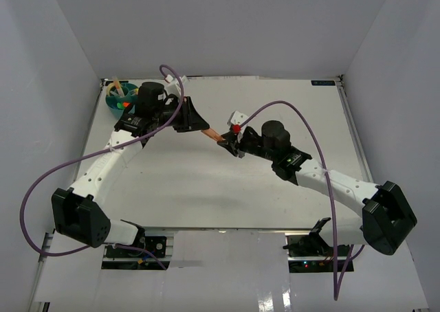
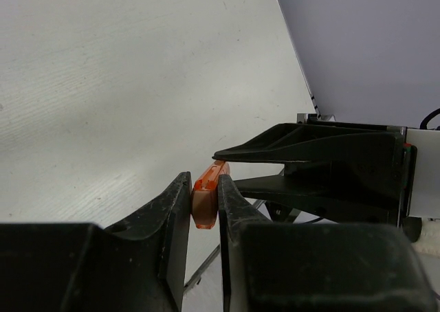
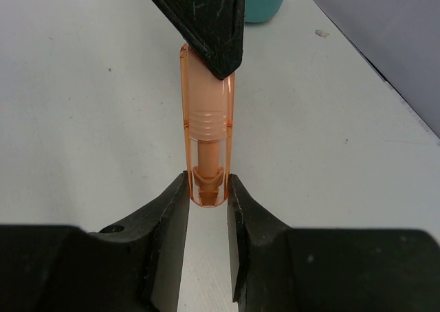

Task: Sort the stationery into containers
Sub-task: Close the pen cap on the pen, then place the pen in the storage box.

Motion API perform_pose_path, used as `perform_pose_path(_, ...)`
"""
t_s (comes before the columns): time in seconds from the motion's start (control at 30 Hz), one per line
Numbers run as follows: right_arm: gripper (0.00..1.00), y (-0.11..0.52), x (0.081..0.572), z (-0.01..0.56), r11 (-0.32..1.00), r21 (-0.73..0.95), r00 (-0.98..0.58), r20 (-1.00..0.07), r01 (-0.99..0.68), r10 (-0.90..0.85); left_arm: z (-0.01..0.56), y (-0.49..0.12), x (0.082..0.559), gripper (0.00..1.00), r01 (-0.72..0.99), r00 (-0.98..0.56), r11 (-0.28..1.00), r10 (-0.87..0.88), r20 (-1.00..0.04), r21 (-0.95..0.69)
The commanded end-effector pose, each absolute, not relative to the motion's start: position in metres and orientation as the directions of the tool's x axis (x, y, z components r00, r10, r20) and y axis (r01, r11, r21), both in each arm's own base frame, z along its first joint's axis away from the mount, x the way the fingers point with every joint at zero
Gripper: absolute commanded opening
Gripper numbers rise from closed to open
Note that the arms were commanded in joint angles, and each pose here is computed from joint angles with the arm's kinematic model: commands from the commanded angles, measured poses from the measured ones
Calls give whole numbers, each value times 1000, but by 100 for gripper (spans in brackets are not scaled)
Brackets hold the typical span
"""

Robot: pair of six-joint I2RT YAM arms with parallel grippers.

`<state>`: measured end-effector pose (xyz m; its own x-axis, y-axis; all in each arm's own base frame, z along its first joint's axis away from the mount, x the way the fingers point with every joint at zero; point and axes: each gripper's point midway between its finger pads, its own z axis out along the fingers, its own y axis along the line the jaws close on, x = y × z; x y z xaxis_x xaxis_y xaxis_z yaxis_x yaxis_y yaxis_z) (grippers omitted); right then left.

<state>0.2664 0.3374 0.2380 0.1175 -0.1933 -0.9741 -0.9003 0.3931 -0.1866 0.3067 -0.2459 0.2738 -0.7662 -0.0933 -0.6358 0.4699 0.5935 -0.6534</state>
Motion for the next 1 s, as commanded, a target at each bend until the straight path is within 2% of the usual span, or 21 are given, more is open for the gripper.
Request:
perform_pose_path(0.0, 8, 348, 275, 308, 421, -252, 254, -966, -871, -53, 264, -257, 287, 27, 473, -798, 563, -52, -600, -678)
perform_pose_path(0.77, 8, 355, 282, 382, 440, -334, 387, -921, -834, 35, 222, -272, 273, 26, 402, -871, 570, -3, -491, -717)
perform_pose_path(0.97, 8, 356, 283, 361, 427, -324, 356, -934, -844, -4, 235, -270, 281, 19, 434, -840, 586, -12, -542, -685)
